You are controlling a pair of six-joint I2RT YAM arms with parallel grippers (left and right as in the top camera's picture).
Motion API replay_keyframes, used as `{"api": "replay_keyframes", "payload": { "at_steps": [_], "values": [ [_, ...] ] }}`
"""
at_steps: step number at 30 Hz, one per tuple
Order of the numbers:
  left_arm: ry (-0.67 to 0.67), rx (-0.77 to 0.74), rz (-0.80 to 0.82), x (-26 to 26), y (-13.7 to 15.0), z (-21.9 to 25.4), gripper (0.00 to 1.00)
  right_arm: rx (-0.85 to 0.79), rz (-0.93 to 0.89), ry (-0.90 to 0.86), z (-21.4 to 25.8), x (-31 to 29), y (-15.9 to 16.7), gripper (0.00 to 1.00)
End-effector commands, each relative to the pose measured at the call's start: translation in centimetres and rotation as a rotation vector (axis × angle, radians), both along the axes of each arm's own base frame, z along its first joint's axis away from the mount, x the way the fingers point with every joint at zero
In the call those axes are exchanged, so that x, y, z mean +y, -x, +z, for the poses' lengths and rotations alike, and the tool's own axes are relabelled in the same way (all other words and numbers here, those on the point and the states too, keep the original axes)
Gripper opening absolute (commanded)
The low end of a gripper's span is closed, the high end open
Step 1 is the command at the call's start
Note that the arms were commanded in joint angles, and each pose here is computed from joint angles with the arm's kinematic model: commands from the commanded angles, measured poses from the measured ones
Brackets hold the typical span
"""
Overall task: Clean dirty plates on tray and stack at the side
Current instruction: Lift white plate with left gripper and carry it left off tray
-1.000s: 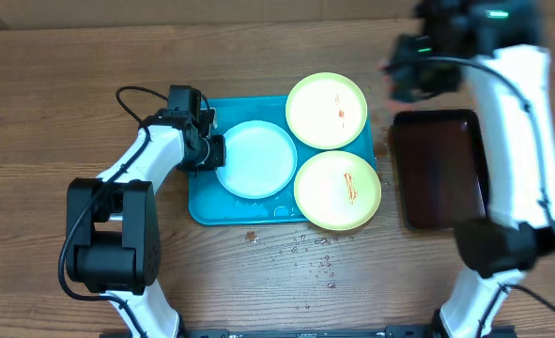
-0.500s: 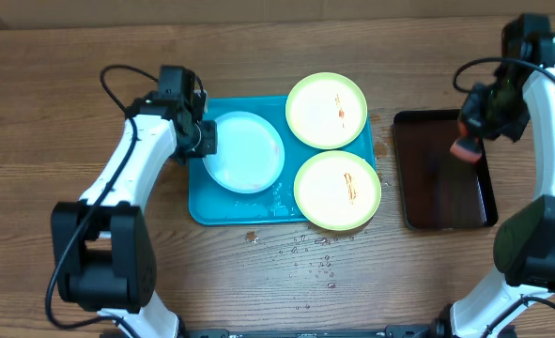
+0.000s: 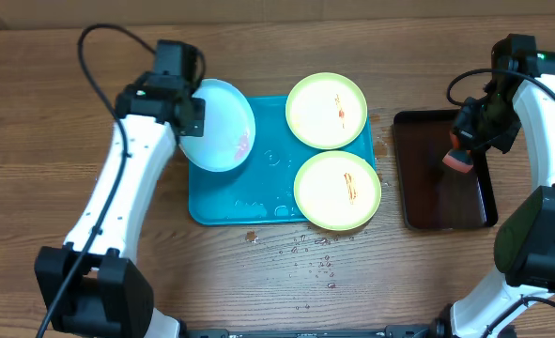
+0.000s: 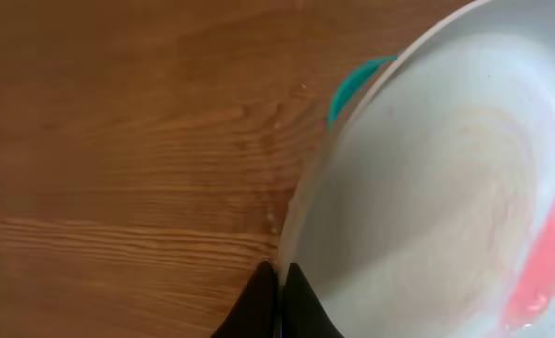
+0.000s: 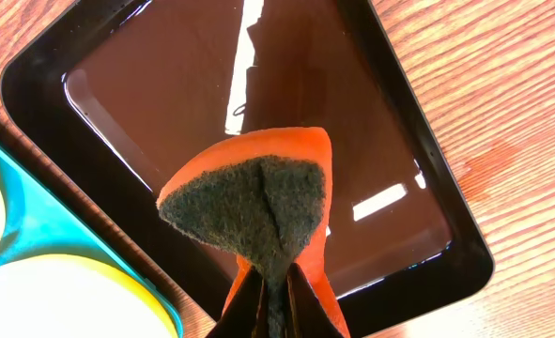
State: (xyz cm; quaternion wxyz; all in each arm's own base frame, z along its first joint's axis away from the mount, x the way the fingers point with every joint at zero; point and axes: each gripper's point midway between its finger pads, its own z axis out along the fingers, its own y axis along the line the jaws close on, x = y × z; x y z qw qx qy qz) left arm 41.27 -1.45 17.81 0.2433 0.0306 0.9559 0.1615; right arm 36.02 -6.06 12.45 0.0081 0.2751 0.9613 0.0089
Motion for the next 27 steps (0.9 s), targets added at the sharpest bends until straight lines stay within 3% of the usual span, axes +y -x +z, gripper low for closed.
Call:
{"api": "replay_keyframes", "payload": {
  "at_steps": [1,6,11,20,27],
  "values": [
    [-0.283,-0.099,0.015,0.5,0.0,4.2,0.04,-0.021,0.006,-0.002,0.5,0.1,-0.1,0.04],
    [-0.521,-0.242,0.044,-1.7,0.4,8.2,0.04,-0.021,0.006,-0.002,0.5,0.1,-0.2,0.04],
    [-0.673,-0.387,0.111,-3.4,1.3,11.9,0.04,-0.021,0.006,-0.002,0.5,0.1,-0.1,0.04],
    [-0.768,-0.485,0.151,-5.0,2.5,14.4,0.04,-0.021,0.006,-0.002,0.5,0.1,-0.1,0.04],
    [-0.761,-0.484,0.144,-5.2,2.4,14.3,0.04,-0.020,0.006,-0.002,0.5,0.1,-0.1,0.04]
  ]
}}
